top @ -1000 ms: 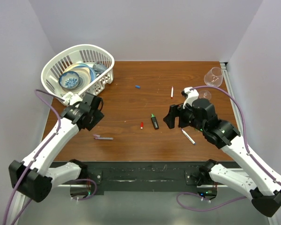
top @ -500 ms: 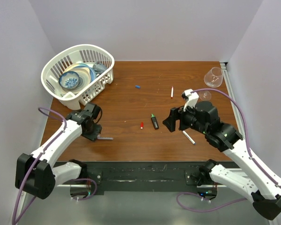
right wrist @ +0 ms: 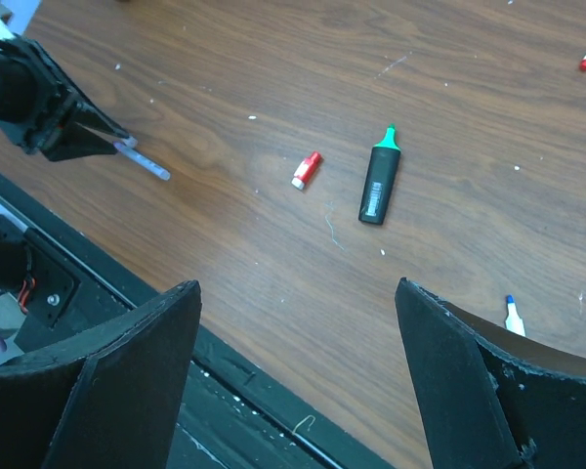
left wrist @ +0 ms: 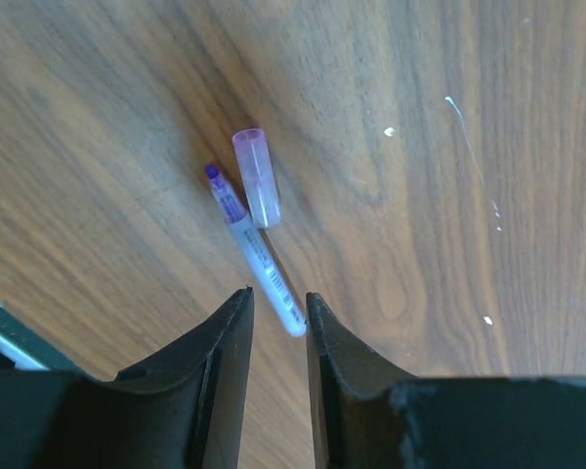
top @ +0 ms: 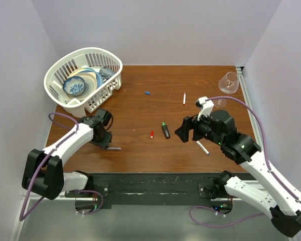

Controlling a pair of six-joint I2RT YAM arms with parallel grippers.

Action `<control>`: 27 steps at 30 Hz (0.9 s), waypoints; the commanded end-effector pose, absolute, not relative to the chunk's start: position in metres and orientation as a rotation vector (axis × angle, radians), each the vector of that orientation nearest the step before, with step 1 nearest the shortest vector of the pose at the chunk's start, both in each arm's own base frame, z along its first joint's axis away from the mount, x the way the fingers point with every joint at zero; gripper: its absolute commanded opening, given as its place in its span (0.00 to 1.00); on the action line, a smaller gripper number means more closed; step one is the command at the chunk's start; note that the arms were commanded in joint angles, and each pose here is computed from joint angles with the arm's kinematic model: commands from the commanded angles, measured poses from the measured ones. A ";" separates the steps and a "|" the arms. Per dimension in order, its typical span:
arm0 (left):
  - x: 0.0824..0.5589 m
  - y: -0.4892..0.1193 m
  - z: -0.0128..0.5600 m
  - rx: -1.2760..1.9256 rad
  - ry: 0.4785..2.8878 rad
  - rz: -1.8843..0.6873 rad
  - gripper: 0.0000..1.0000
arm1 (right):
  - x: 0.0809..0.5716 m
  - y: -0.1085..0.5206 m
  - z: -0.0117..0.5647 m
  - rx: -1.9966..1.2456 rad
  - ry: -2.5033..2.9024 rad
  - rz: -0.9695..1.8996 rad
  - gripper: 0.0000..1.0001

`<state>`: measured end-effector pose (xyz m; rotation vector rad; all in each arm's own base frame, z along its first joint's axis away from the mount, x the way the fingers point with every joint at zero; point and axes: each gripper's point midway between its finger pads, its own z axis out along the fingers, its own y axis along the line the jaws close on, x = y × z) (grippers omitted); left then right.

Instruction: Insert the pens into the pen caps

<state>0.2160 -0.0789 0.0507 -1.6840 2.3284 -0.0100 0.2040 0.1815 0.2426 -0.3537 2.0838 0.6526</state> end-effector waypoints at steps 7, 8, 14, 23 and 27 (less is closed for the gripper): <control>0.220 -0.080 0.030 -1.690 2.350 0.023 0.31 | 0.206 0.182 0.250 -0.375 2.040 0.651 0.86; 0.221 -0.080 0.030 -1.669 2.361 0.019 0.31 | 0.206 0.181 0.249 -0.374 2.044 0.644 0.86; 0.221 -0.082 0.022 -1.660 2.390 0.037 0.31 | 0.208 0.178 0.249 -0.367 2.041 0.619 0.86; 0.213 -0.084 0.008 -1.643 2.443 0.051 0.29 | 0.211 0.176 0.244 -0.358 2.057 0.599 0.86; 0.202 -0.086 0.002 -1.659 2.480 0.066 0.26 | 0.211 0.176 0.245 -0.356 2.059 0.595 0.87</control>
